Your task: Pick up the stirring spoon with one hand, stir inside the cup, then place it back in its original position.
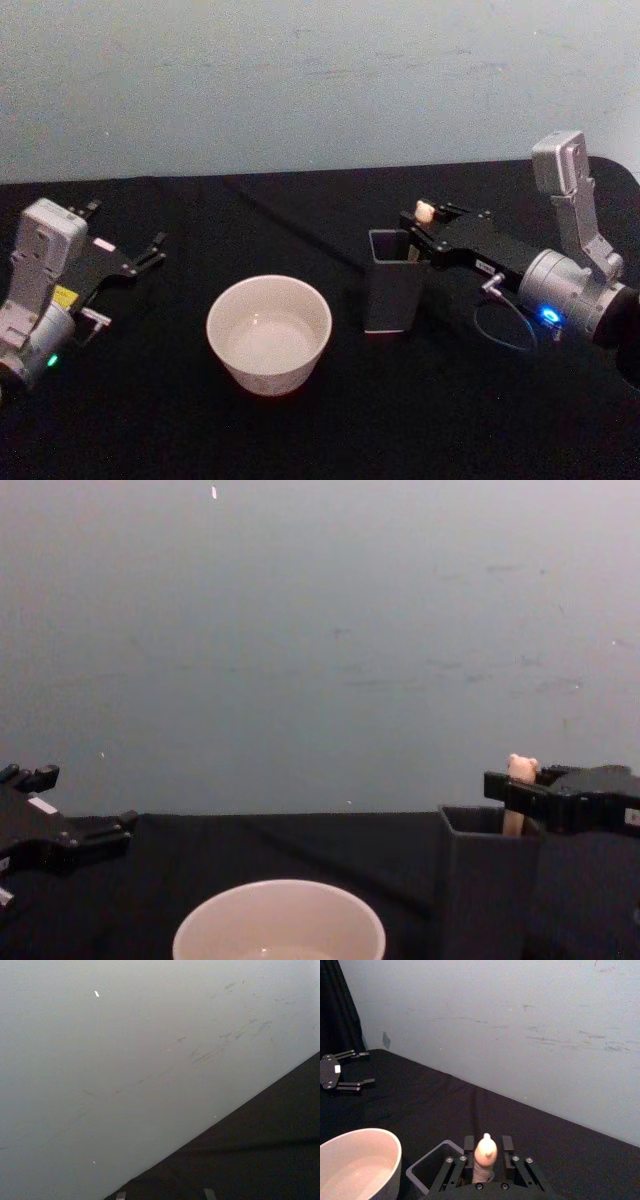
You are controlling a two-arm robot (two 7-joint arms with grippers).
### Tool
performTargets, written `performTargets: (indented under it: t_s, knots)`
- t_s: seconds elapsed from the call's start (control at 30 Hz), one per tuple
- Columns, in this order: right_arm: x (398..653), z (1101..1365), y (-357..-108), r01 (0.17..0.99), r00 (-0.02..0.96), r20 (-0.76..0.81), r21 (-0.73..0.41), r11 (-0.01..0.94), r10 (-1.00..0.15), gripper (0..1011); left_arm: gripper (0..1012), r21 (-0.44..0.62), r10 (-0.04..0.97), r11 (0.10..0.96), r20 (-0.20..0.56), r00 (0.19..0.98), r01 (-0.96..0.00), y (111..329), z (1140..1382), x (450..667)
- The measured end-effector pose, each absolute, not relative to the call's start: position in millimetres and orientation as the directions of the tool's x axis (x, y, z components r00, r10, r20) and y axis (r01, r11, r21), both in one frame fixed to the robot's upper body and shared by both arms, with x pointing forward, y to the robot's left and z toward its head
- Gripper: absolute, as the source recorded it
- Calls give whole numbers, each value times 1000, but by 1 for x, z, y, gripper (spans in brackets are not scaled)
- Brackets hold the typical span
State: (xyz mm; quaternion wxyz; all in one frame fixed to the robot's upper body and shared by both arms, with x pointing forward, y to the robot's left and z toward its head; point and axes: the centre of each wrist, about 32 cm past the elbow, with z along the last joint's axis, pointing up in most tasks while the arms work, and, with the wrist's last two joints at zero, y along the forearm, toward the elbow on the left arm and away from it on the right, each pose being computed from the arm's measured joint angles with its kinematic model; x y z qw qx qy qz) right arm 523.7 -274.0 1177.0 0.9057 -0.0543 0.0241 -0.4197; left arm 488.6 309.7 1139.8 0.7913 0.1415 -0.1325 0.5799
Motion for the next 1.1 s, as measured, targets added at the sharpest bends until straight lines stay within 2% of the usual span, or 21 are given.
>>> performTargets:
  t_s: [0.03, 0.1, 0.2, 1.1]
  knots:
    - [524, 1177, -274, 758, 646, 2, -119, 642, -763, 345, 1001, 70, 880, 287, 374, 292, -955, 310, 1140, 489]
    - [524, 1177, -274, 758, 647, 2, -119, 642, -763, 247, 1002, 70, 880, 287, 374, 292, -955, 310, 1140, 489]
    - [524, 1177, -274, 758, 647, 2, -119, 642, -763, 214, 1001, 70, 880, 287, 374, 292, -955, 310, 1140, 489]
    - [524, 1183, -279, 749, 655, -20, -115, 653, -755, 214, 1001, 70, 880, 287, 374, 292, -955, 310, 1140, 489]
